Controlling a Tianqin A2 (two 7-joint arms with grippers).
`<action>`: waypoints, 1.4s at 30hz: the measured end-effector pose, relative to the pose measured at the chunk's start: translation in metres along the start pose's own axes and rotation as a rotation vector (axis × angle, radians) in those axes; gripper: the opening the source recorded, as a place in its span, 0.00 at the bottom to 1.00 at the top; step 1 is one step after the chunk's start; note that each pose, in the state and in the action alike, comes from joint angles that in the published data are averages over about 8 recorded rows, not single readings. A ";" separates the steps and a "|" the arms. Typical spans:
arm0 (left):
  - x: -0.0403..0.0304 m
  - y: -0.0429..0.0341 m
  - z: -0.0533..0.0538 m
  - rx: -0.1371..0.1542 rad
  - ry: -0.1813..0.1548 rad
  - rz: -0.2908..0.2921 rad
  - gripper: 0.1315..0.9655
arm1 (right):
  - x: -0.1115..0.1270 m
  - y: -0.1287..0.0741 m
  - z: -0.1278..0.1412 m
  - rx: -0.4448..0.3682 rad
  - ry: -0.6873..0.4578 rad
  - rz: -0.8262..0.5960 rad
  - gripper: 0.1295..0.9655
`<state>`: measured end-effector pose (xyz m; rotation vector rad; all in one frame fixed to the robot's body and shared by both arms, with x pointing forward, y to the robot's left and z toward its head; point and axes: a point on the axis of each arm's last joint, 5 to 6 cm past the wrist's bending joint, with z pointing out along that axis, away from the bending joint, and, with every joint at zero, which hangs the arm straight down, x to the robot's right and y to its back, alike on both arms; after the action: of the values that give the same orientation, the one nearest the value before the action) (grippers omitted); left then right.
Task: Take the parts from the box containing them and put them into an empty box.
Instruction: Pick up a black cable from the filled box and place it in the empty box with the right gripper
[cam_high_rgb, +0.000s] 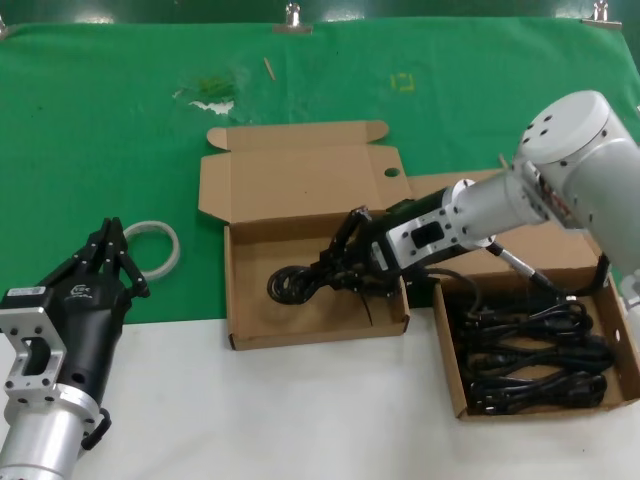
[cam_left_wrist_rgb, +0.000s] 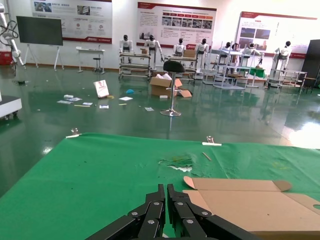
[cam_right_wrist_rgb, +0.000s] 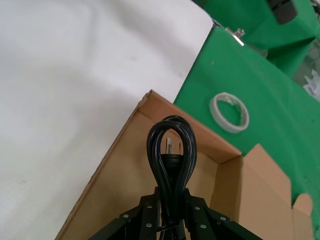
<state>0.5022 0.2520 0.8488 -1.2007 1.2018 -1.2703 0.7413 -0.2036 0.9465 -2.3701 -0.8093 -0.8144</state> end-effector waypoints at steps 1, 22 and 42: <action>0.0000 0.0000 0.000 0.000 0.000 0.000 0.03 | -0.001 -0.001 0.003 -0.003 -0.001 0.002 0.10; 0.0000 0.0000 0.000 0.000 0.000 0.000 0.03 | -0.018 -0.008 0.032 -0.083 0.008 0.069 0.10; 0.0000 0.0000 0.000 0.000 0.000 0.000 0.03 | -0.025 -0.013 0.047 -0.104 0.052 0.107 0.12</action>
<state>0.5022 0.2520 0.8488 -1.2007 1.2019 -1.2703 0.7334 -0.1748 0.9004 -2.4489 -0.6274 -0.8897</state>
